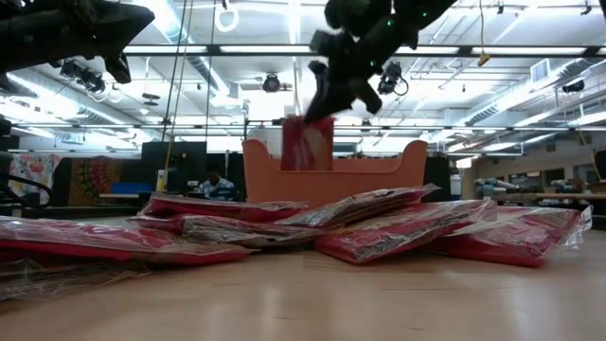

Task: Sort popcorn bags into baskets
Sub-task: Put the red popcorn bag into the orange bin

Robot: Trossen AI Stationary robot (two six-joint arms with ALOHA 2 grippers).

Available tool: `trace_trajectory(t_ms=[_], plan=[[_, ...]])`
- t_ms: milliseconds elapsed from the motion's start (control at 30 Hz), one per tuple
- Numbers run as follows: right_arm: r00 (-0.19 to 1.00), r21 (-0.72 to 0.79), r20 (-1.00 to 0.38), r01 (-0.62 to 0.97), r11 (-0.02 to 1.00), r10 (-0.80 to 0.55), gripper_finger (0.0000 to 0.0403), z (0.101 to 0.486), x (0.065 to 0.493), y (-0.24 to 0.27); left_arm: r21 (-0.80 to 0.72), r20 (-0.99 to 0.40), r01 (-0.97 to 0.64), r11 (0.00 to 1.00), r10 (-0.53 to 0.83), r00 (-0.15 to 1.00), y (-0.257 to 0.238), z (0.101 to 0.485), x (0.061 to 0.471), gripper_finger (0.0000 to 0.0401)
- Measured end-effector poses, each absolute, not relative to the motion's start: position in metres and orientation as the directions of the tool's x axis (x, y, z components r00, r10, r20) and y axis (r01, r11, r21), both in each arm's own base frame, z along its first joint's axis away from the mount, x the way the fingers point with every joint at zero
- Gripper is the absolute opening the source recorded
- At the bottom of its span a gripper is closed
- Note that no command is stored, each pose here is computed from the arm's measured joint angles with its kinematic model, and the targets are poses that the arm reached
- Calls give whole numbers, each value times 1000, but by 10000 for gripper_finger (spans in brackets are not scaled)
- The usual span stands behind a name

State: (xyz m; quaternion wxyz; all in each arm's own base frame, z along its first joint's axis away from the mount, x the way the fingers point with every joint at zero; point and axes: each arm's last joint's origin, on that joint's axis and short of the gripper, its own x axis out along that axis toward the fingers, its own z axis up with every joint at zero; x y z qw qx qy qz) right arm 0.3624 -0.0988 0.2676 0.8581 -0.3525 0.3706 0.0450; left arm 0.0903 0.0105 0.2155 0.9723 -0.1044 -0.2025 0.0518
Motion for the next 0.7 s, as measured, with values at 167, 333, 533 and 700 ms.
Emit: trace_trajectory(t_ms=[167, 333, 533, 700], plan=[[654, -622, -701, -364, 693, -285, 11, 264, 358, -101, -223, 381, -59, 973, 143, 914, 10, 215, 90, 25], [632, -640, -707, -384, 665, -316, 23, 266, 355, -100, -224, 379, -60, 973, 144, 914, 11, 215, 90, 25], [491, -541, -815, -460, 704, -306, 46, 255, 343, -92, -225, 378, -60, 973, 144, 915, 11, 215, 90, 25], [273, -484, -875, -517, 706, -400, 66, 247, 326, -87, -225, 378, -60, 973, 144, 915, 11, 215, 90, 25]])
